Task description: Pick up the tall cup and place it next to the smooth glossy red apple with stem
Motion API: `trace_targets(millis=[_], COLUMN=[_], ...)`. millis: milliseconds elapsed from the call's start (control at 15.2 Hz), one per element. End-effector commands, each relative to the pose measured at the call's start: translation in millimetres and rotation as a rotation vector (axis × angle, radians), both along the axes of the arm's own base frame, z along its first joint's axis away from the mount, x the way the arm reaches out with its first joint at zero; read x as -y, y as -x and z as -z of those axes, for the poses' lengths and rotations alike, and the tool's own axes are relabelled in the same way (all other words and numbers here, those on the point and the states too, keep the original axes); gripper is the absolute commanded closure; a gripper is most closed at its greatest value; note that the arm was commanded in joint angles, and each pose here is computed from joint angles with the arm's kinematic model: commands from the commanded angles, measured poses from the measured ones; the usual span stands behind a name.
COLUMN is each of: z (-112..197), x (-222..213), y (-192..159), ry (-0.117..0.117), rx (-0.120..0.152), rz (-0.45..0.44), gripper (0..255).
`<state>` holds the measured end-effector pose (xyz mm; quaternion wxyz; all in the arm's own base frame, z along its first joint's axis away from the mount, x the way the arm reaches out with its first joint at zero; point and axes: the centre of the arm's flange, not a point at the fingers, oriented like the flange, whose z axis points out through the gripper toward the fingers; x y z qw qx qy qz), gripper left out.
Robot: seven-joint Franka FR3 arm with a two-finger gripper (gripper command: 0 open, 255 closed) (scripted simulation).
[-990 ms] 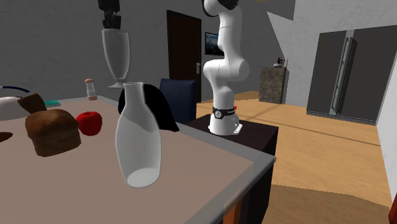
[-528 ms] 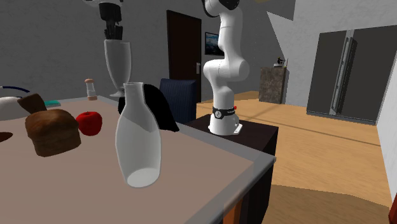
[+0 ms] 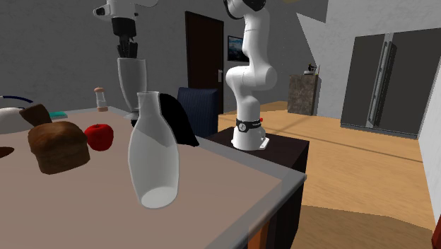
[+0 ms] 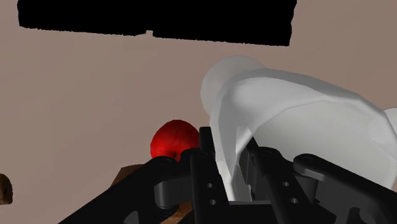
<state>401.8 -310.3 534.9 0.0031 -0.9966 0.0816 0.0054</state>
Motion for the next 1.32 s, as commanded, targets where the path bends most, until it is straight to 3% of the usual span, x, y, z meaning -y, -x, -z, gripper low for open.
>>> trace_targets(millis=[0, 1254], z=[9.8, 110.1], x=[0.7, 0.7], y=[0.3, 0.3], ry=[0.001, 0.001], rx=[0.001, 0.001], rz=[0.0, 0.0], gripper=[255, 255])
